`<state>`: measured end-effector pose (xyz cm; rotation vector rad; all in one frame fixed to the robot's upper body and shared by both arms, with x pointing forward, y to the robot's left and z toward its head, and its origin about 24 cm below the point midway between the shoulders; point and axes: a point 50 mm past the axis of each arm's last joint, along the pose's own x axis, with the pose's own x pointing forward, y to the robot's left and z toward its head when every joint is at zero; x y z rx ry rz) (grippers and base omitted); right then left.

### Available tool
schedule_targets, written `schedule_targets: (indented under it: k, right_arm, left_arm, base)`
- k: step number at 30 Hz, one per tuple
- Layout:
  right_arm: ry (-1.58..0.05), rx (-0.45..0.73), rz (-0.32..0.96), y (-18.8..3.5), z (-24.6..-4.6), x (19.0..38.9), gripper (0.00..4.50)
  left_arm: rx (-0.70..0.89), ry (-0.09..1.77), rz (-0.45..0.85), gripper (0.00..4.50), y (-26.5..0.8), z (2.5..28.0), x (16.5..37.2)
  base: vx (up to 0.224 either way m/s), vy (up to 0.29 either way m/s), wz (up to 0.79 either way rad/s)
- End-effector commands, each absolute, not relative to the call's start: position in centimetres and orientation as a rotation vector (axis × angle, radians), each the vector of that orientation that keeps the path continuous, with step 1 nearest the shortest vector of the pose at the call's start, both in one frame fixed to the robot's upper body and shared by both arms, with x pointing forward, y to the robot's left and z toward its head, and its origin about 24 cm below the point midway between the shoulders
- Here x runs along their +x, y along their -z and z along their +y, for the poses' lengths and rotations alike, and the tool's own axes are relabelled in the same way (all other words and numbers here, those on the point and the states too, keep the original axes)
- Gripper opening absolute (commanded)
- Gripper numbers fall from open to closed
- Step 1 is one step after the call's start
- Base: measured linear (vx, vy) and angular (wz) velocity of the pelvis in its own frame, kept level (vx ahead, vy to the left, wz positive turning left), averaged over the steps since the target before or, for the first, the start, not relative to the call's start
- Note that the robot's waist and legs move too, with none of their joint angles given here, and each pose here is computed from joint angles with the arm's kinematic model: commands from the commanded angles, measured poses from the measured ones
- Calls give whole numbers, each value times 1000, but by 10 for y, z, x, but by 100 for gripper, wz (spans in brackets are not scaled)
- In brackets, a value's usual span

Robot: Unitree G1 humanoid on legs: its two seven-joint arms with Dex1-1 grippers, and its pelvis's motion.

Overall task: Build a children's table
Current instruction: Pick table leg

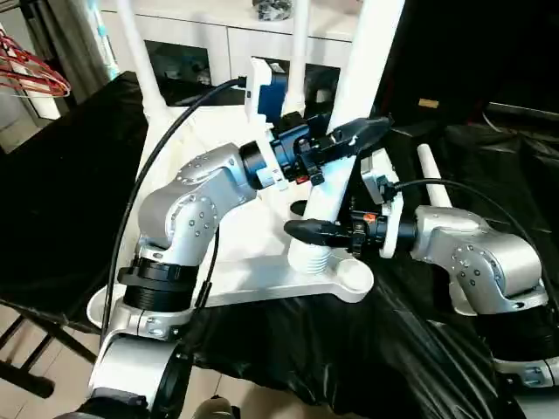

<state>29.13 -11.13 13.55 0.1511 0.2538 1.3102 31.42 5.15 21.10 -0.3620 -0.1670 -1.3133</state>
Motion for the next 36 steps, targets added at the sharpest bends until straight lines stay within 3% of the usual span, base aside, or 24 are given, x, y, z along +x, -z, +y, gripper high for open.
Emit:
schedule_targets:
  k: [1, 4, 11, 13, 16, 21, 25, 26, 29, 35, 36]
  right_arm:
    - [-1286, 151, 238, -137, -113, 294, 189]
    - [-1279, 156, 233, -137, -111, 294, 189]
    - [-1210, 186, 187, -139, -111, 298, 189]
    - [-1115, 197, 156, -138, -113, 304, 189]
    - [-990, 170, 144, -134, -118, 312, 189]
    - [-827, 117, 109, -129, -128, 319, 189]
    - [-672, 40, 120, -117, -142, 321, 189]
    - [-672, 40, 120, -117, -142, 321, 188]
    - [-586, 46, 145, -106, -151, 316, 188]
    - [-581, 26, 143, -97, -149, 308, 188]
    - [-580, 31, 143, -97, -147, 306, 188]
  left_arm:
    - [-386, 1309, -190, 279, -219, 51, 315]
    - [-384, 1251, -243, 302, -223, 54, 319]
    - [-502, 1111, -394, 304, -242, 63, 326]
    - [-582, 1025, -457, 304, -250, 73, 331]
    - [-542, 989, -444, 304, -245, 85, 335]
    - [-189, 1005, -254, 304, -199, 97, 334]
    - [194, 1092, -3, 304, -137, 105, 323]
    - [194, 1092, -3, 304, -137, 105, 323]
    - [320, 1179, 174, 304, -92, 107, 308]
    - [345, 1175, 255, 304, -70, 106, 304]
    - [336, 1187, 265, 286, -68, 104, 302]
  base:
    - [0, 0, 0]
    - [0, 0, 0]
    - [0, 0, 0]
    - [0, 0, 0]
    - [0, 0, 0]
    - [0, 0, 0]
    - [0, 0, 0]
    - [0, 0, 0]
    - [0, 0, 0]
    - [0, 0, 0]
    - [0, 0, 0]
